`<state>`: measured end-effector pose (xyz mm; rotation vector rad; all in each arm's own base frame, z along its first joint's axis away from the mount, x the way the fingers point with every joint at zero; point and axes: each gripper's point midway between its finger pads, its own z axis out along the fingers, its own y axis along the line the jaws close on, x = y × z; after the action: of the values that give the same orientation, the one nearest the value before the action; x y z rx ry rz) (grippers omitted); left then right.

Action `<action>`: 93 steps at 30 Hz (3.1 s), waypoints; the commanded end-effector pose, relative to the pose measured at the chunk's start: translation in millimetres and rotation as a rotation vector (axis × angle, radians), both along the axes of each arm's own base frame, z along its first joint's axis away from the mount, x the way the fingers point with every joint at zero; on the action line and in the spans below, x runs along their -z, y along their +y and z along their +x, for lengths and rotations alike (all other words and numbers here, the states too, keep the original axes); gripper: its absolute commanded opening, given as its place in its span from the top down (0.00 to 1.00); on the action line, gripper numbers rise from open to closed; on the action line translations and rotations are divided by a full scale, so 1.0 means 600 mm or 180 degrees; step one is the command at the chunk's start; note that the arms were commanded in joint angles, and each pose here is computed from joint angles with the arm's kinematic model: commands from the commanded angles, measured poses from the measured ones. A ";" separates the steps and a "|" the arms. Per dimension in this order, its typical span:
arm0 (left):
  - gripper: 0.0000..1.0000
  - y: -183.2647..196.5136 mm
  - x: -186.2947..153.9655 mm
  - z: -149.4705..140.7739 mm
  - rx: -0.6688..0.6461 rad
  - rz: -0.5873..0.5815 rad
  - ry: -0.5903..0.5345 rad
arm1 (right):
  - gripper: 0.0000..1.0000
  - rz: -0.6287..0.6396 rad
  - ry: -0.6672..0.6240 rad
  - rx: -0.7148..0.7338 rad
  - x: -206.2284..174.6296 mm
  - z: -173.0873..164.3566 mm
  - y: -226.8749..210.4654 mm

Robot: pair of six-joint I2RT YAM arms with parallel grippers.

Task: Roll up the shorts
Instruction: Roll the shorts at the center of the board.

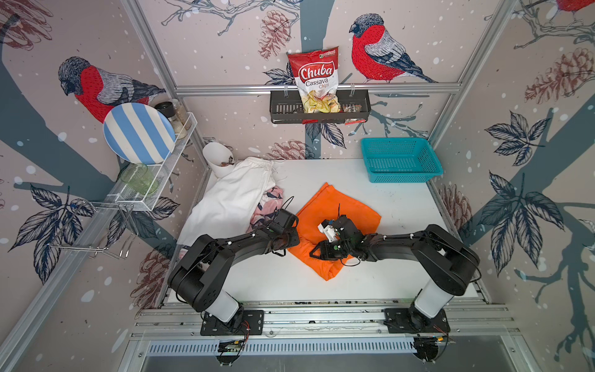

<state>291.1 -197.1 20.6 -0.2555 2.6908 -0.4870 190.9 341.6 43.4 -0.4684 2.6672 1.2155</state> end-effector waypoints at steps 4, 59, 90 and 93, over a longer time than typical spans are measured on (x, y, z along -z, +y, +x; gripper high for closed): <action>0.63 0.022 0.046 -0.027 0.0067 0.0240 0.0286 | 0.58 -0.0403 -0.0017 0.0045 0.017 -0.038 -0.067; 0.47 0.054 -0.032 -0.036 -0.0057 0.0309 0.0050 | 0.76 -0.2224 -0.1966 -0.0906 0.028 -0.088 0.031; 0.67 -0.056 -0.047 -0.001 0.0291 0.0385 -0.0038 | 0.90 0.0234 0.0664 -0.0079 0.060 -0.045 -0.062; 0.70 -0.043 -0.011 0.006 0.0307 0.0617 0.0048 | 0.88 0.0015 0.0599 -0.0033 0.075 -0.041 -0.074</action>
<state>288.1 -234.3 39.4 -0.1093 2.7509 -0.3647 169.6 319.5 29.7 -0.4591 2.6606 1.5461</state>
